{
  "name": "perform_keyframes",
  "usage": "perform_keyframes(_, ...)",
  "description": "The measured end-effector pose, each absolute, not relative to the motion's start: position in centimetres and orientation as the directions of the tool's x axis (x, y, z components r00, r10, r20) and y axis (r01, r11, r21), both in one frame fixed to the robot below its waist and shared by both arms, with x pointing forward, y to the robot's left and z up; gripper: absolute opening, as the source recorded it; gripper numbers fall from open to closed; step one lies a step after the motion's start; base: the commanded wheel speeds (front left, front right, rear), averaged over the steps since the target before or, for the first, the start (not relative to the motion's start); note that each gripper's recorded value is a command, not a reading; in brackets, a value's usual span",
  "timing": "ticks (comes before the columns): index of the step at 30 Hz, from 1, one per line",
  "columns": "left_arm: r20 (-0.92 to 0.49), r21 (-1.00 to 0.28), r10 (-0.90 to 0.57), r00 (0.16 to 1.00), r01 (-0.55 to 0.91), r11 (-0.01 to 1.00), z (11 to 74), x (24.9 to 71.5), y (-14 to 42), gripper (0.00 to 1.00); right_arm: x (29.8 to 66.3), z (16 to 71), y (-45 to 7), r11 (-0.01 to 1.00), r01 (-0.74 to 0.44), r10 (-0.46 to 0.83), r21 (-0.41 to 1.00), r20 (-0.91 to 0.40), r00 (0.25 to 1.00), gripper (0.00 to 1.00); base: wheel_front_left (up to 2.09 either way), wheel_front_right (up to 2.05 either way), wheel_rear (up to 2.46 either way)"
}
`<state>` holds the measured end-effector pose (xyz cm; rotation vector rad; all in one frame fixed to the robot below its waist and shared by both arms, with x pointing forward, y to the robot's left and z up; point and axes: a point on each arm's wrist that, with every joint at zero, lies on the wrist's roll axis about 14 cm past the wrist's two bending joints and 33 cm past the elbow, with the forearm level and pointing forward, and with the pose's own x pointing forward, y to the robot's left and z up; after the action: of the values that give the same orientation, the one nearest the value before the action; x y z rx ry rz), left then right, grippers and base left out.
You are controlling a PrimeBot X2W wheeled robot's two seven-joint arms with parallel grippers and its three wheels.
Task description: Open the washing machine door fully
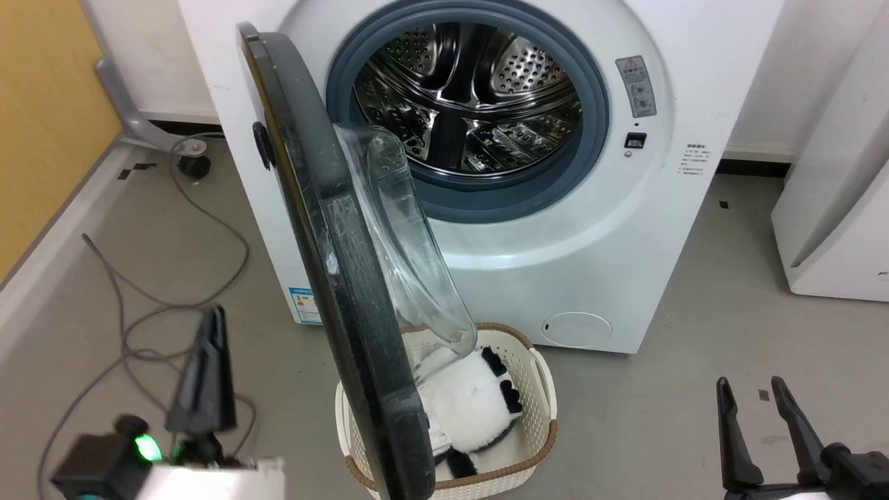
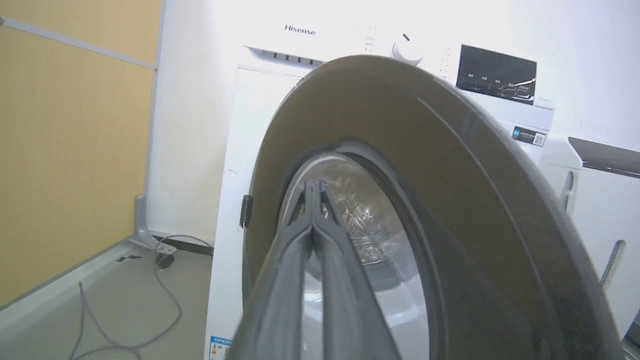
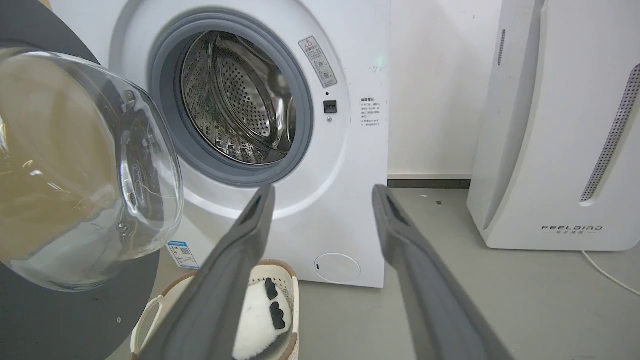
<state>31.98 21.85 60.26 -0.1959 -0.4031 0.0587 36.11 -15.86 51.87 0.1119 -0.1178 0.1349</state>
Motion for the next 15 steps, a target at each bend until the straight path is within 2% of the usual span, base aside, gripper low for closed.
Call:
perform_keyframes(8, 0.614, -0.206, 0.141, 0.776, -0.016, 0.978, 68.8, 31.5, 22.9, 0.00, 36.2, 51.4, -15.6, 0.981, -0.146, 0.132, 0.127, 0.111, 0.985, 1.00, 0.00, 0.00, 0.00)
perform_keyframes(15, 0.731, -0.164, 0.074, 0.678, 0.070, 0.984, 73.5, 30.6, 20.7, 0.00, 36.1, 51.1, -15.3, 0.979, -0.152, 0.139, 0.133, 0.102, 0.985, 1.00, 0.00, 0.00, 0.00)
